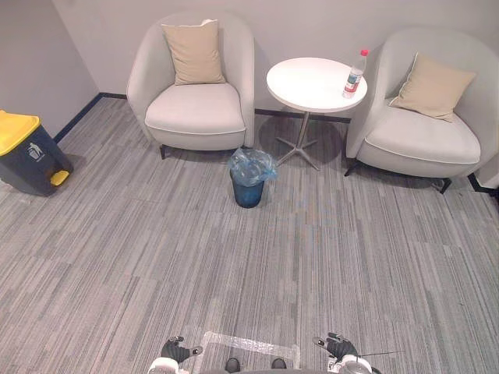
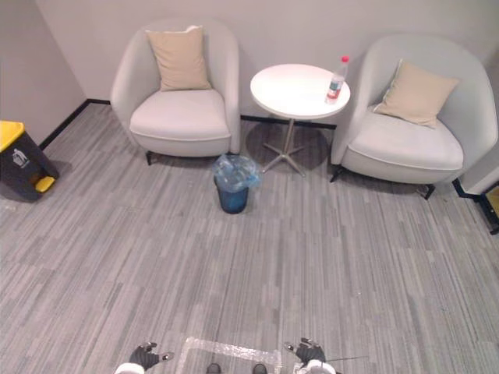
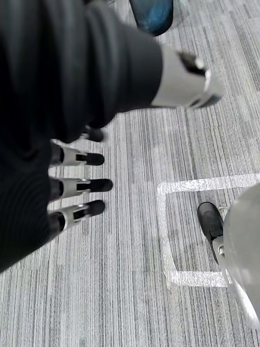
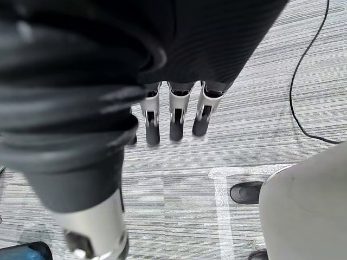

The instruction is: Gather rubbish on tea table into small bin, then transfer packed bag to large trash can.

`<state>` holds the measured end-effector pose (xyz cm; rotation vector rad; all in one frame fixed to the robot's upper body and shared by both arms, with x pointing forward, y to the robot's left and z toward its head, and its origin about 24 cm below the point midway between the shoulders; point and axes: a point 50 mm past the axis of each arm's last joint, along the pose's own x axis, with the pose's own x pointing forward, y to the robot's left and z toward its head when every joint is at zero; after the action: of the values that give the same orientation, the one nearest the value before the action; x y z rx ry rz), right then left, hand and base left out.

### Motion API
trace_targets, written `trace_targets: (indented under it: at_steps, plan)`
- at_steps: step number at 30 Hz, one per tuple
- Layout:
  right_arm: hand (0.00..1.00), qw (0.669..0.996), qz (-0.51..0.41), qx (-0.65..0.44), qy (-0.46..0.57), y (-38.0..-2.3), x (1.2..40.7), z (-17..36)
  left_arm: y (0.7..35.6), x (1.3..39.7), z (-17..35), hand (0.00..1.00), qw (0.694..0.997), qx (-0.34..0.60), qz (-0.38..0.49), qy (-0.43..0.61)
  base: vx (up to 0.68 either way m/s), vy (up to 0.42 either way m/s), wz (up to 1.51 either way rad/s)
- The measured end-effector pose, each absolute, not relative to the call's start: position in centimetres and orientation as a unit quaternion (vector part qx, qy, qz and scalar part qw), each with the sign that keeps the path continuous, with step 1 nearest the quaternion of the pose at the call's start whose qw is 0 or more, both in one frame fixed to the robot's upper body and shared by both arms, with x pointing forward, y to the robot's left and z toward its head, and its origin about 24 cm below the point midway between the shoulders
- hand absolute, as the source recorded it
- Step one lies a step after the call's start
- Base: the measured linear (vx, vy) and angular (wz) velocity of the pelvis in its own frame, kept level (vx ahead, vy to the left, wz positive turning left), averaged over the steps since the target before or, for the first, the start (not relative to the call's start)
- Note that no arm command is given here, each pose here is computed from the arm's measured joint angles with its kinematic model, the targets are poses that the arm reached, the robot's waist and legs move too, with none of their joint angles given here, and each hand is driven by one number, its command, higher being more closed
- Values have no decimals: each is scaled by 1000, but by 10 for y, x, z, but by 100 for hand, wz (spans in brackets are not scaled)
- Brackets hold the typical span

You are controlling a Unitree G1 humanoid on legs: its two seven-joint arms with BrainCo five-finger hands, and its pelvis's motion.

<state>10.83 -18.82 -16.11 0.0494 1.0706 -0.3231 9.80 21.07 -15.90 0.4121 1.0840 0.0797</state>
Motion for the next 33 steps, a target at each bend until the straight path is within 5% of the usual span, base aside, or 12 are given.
trace_targets:
  at_steps: [33]
  plan:
    - [0,852,-161,39,497,-193,113,-159,212,108,-157,0,842,185,27,505,-12,-3,-18]
